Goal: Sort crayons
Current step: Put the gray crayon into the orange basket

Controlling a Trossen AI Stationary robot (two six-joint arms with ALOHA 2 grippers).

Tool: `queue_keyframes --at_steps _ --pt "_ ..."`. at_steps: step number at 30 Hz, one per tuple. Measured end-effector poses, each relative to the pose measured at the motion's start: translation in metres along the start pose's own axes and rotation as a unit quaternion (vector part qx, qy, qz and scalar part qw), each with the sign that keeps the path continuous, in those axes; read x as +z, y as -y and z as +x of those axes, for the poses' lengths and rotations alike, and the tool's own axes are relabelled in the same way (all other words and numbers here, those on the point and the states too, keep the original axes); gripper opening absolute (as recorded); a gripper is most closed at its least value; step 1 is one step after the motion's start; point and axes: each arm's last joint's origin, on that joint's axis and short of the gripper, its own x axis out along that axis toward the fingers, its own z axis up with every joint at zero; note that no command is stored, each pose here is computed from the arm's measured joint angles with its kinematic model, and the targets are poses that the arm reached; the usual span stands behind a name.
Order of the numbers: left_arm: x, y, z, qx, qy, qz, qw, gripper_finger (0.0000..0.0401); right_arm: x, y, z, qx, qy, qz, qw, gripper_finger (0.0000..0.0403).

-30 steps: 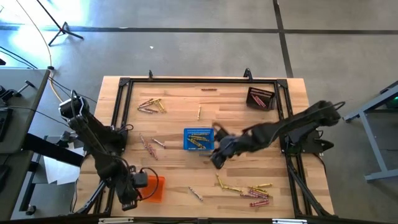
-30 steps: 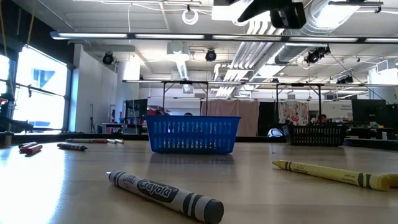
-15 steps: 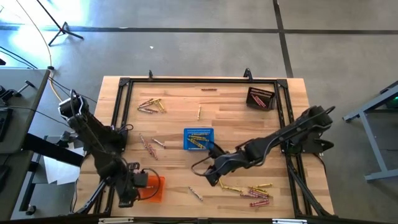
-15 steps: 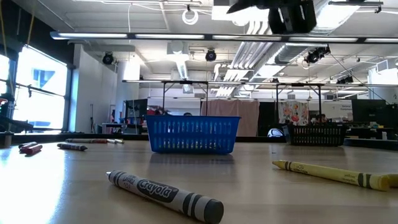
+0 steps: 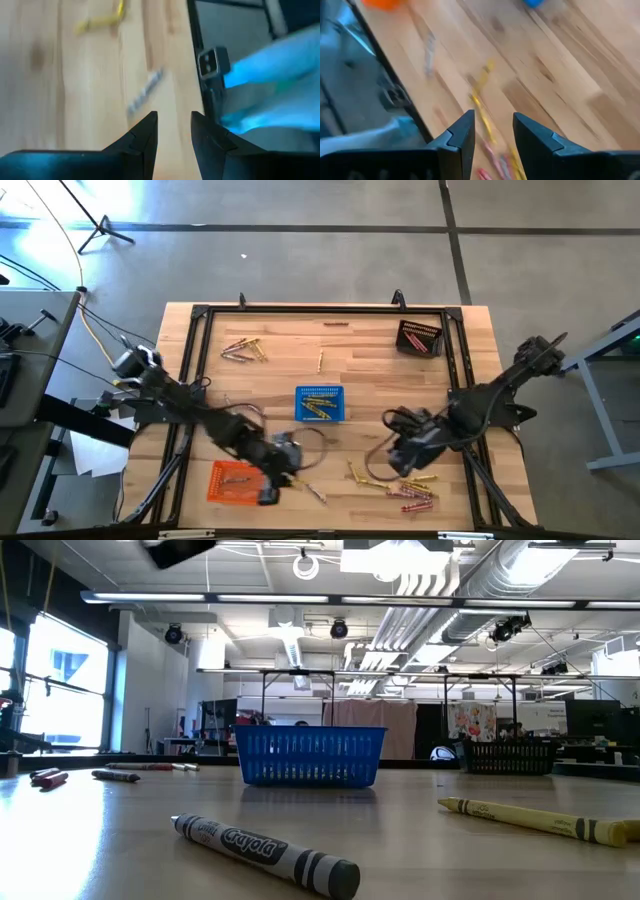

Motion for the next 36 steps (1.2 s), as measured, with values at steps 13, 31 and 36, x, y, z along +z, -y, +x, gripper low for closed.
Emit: queue_keyframes --at_steps 13,31,36 --pt "0.024 0.002 0.128 0.033 -0.074 0.214 0.973 0.0102 -0.043 0.01 -0.01 -0.082 -0.052 -0.098 0.99 0.0116" --pt "0.011 0.001 0.14 0.033 -0.156 0.197 0.967 0.0102 -0.048 0.01 -0.012 -0.085 -0.029 -0.114 0.989 0.0116" --pt "0.009 -0.006 0.138 0.046 -0.181 0.204 0.961 0.0102 -0.048 0.009 -0.012 -0.083 -0.028 -0.113 0.99 0.0116"
